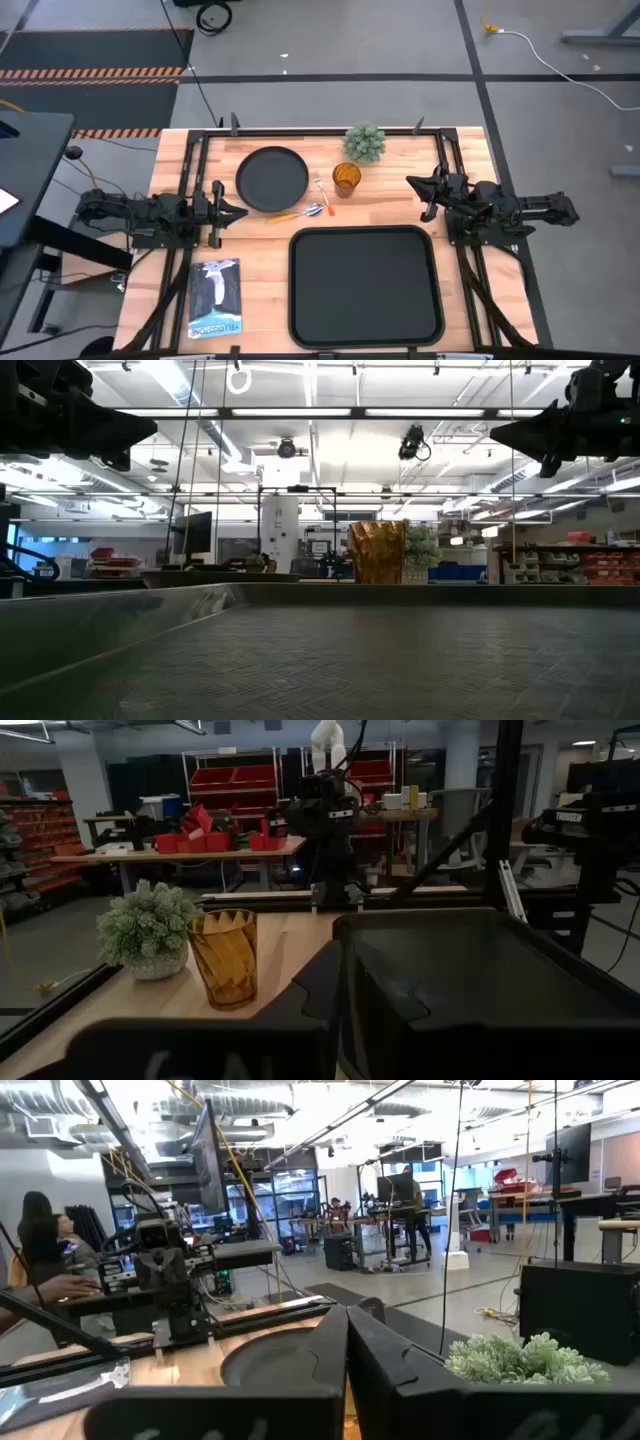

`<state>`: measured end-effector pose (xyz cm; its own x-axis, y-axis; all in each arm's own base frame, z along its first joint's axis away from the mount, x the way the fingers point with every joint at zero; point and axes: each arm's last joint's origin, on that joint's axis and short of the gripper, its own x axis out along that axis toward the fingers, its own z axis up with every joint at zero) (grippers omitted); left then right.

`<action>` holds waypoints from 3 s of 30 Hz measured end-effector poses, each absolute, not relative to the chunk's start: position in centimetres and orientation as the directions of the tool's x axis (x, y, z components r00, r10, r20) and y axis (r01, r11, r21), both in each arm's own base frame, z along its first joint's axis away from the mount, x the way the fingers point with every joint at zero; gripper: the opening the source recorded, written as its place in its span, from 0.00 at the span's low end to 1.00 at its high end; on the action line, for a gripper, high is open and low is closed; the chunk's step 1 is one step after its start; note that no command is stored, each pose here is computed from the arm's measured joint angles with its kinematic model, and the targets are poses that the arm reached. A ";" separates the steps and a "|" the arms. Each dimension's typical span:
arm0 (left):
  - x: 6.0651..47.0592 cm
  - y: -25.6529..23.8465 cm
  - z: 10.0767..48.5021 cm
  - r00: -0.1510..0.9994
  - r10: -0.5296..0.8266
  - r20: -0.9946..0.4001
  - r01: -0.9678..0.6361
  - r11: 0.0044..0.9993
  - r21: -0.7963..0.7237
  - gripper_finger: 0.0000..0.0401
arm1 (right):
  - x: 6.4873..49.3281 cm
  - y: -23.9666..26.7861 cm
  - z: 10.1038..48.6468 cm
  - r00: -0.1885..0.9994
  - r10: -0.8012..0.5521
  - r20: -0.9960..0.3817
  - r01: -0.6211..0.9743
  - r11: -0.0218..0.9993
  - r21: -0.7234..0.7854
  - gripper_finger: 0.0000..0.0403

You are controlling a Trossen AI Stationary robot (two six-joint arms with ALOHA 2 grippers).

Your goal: Pick and place plate/cup/fork/spoon on tray

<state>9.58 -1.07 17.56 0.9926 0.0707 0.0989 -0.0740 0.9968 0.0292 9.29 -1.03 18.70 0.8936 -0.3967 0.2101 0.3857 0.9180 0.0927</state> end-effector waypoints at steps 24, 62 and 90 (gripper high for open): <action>9.6 -1.1 17.6 0.993 0.071 0.099 -0.074 0.997 0.029 0.09 | 9.3 -1.0 18.7 0.894 -0.397 0.210 0.386 0.918 0.093 0.03; 9.5 -1.1 18.1 0.986 0.072 0.151 -0.067 0.997 -0.039 0.09 | 9.1 -1.0 19.4 0.873 -0.397 0.283 0.376 0.918 0.126 0.03; 9.0 -0.8 20.1 0.929 0.119 0.349 -0.108 0.993 -0.053 0.09 | 8.6 -1.4 21.0 0.773 -0.489 0.404 0.363 0.863 0.351 0.03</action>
<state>8.97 -0.84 20.07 0.9294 0.1192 0.3493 -0.1075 0.9928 -0.0526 8.64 -1.45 20.99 0.7733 -0.4890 0.4036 0.3630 0.8633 0.3506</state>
